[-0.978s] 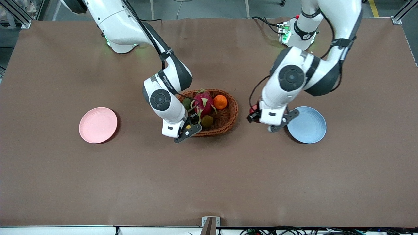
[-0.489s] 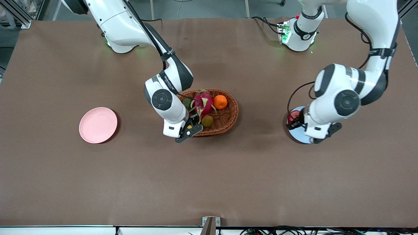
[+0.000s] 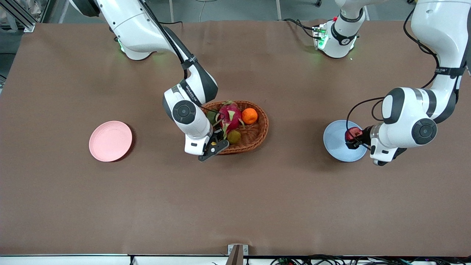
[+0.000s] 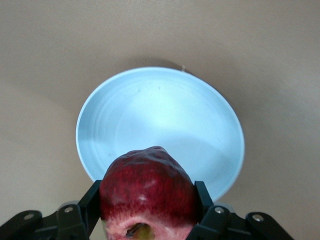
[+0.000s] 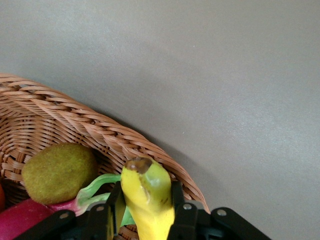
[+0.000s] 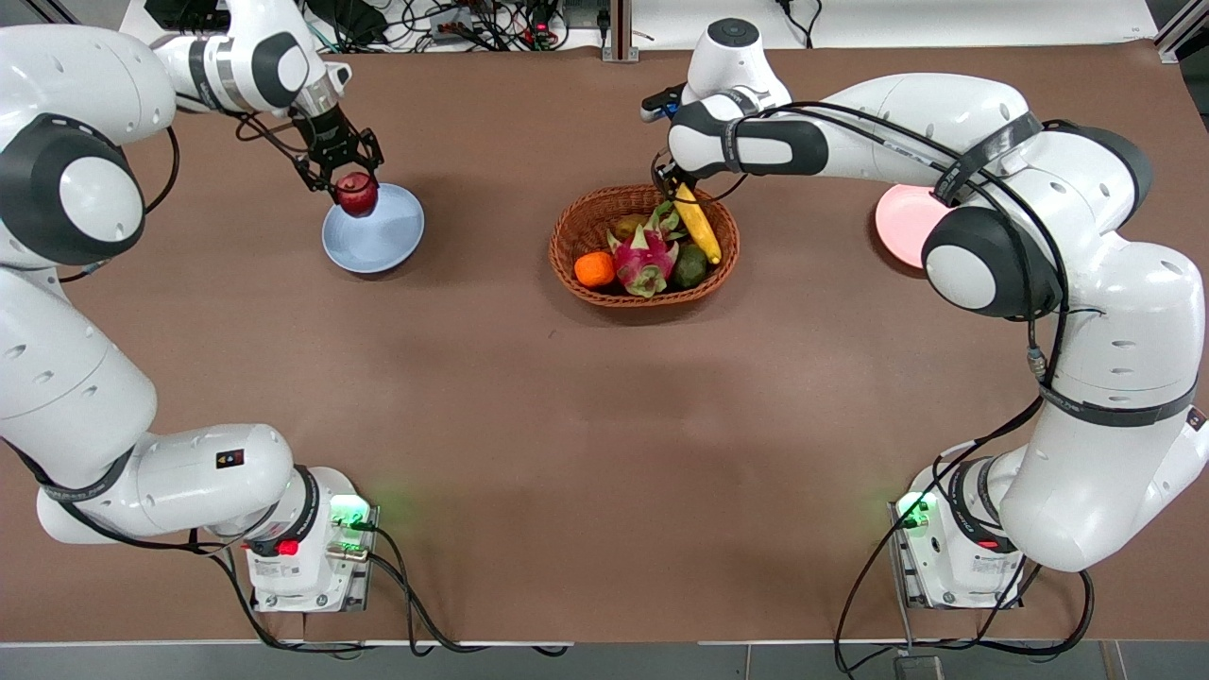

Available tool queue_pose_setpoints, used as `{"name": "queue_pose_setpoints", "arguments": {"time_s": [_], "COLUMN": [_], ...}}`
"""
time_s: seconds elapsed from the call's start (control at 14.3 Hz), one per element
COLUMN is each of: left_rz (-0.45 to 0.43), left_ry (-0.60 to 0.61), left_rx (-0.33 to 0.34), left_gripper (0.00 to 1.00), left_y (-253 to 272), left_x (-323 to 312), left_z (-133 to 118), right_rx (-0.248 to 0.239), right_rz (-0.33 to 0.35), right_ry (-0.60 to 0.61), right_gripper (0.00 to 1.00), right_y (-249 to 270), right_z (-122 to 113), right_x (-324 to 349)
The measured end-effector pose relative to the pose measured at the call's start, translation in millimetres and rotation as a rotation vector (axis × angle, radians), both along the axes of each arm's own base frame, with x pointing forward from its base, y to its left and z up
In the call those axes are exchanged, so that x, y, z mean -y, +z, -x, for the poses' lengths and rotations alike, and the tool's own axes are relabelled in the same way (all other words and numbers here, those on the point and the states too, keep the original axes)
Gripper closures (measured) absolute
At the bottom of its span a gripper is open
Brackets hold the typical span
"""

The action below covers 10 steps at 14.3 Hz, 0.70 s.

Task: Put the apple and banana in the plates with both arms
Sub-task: 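Lower the apple onto the blue plate while the right gripper carries the banana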

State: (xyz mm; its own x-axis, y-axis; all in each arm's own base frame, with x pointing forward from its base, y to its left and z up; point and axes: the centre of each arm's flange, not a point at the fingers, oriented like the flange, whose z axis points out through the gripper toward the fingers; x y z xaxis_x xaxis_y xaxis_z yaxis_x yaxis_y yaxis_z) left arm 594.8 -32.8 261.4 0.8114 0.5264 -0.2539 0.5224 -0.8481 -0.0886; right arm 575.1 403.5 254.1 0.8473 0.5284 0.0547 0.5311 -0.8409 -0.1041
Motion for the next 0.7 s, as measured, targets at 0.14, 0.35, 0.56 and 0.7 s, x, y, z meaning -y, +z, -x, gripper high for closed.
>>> {"name": "queue_pose_setpoints", "arguments": {"time_s": [0.14,0.35,0.56,0.7], "left_rz": [0.01,0.02,0.021,0.022], "left_ry": [0.001,-0.001,-0.001,-0.001], "left_rx": [-0.007,-0.011,-0.016,-0.016], "left_gripper": [0.24,0.24,0.24,0.17], "left_y": [-19,-36,-40,-40], "left_x": [-2,1,2,2], "left_z": [0,0,1,1], "right_rx": [0.005,0.011,0.015,0.018], "right_rz": [0.005,0.008,0.009,0.008], "right_ry": [0.014,0.033,0.038,0.039], "right_gripper": [0.59,0.59,0.59,0.59], "right_y": [0,1,2,3], "right_z": [0,0,-1,-2], "right_x": [-1,-1,-1,-1]}}
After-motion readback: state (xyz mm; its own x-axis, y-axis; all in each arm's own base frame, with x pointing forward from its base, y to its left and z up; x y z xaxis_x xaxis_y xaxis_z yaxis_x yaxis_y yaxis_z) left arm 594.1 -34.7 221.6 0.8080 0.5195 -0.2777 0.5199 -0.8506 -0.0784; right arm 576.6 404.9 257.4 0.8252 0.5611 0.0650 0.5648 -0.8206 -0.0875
